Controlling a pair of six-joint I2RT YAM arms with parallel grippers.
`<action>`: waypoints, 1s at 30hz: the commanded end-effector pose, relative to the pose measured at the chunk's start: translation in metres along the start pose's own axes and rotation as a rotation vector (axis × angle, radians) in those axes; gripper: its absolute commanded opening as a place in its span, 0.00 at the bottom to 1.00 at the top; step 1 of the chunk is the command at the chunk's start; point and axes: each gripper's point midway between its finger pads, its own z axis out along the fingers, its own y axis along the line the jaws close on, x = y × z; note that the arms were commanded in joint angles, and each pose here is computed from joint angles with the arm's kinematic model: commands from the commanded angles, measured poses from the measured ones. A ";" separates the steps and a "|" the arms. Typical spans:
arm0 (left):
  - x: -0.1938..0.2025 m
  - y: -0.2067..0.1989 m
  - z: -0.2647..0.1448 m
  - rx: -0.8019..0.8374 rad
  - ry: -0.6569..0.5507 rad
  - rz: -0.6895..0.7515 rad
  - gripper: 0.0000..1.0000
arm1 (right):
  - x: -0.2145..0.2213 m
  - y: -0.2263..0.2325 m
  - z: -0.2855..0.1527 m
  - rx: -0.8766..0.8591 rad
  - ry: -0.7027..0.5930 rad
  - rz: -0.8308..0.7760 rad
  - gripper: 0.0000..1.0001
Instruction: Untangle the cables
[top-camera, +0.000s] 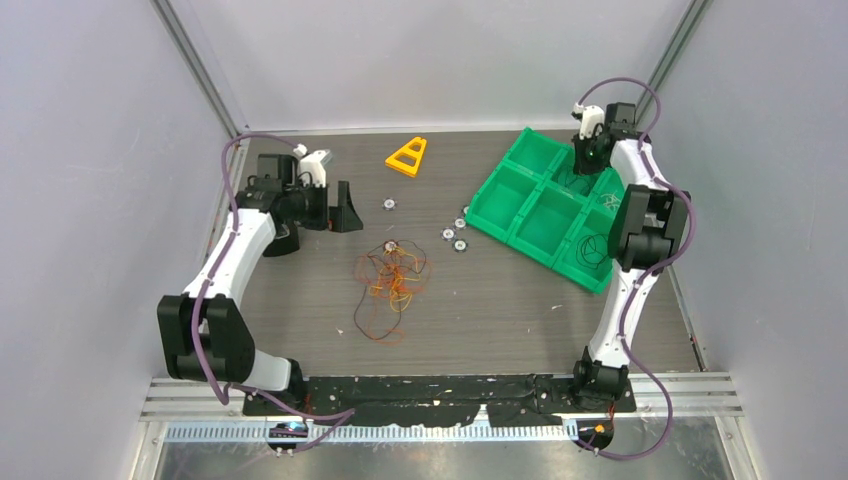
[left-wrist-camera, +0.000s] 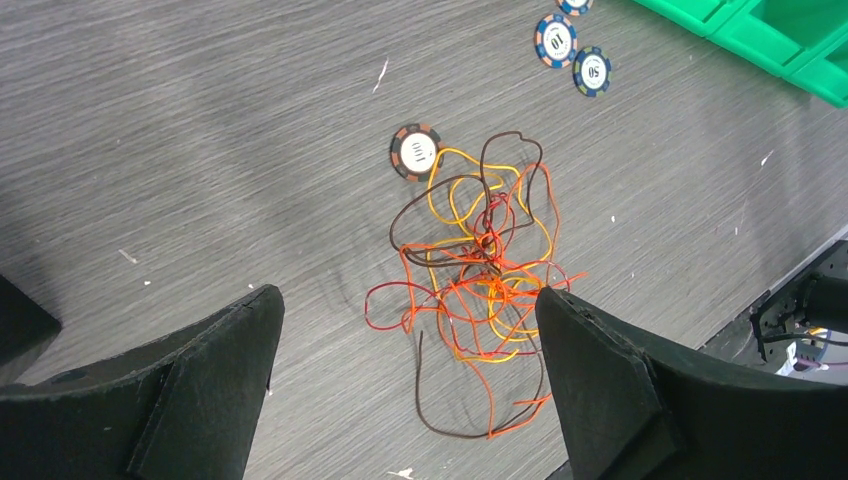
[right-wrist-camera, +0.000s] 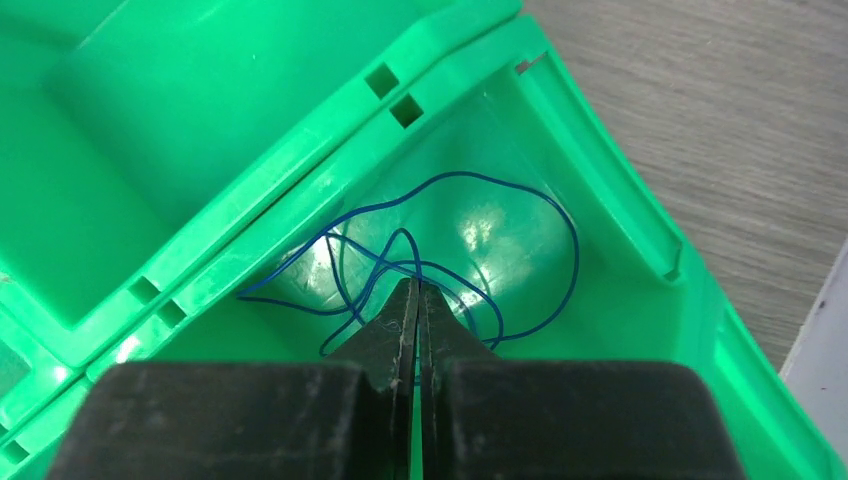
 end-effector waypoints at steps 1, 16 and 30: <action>-0.016 -0.005 -0.006 0.008 -0.029 0.038 1.00 | -0.019 0.001 -0.018 -0.004 -0.026 -0.011 0.05; -0.016 -0.010 -0.026 -0.015 -0.098 0.171 1.00 | -0.113 0.023 -0.154 -0.025 -0.301 -0.078 0.77; 0.059 -0.022 0.028 0.169 0.216 0.137 0.80 | -0.052 0.282 -0.174 -0.708 -0.160 -0.213 0.99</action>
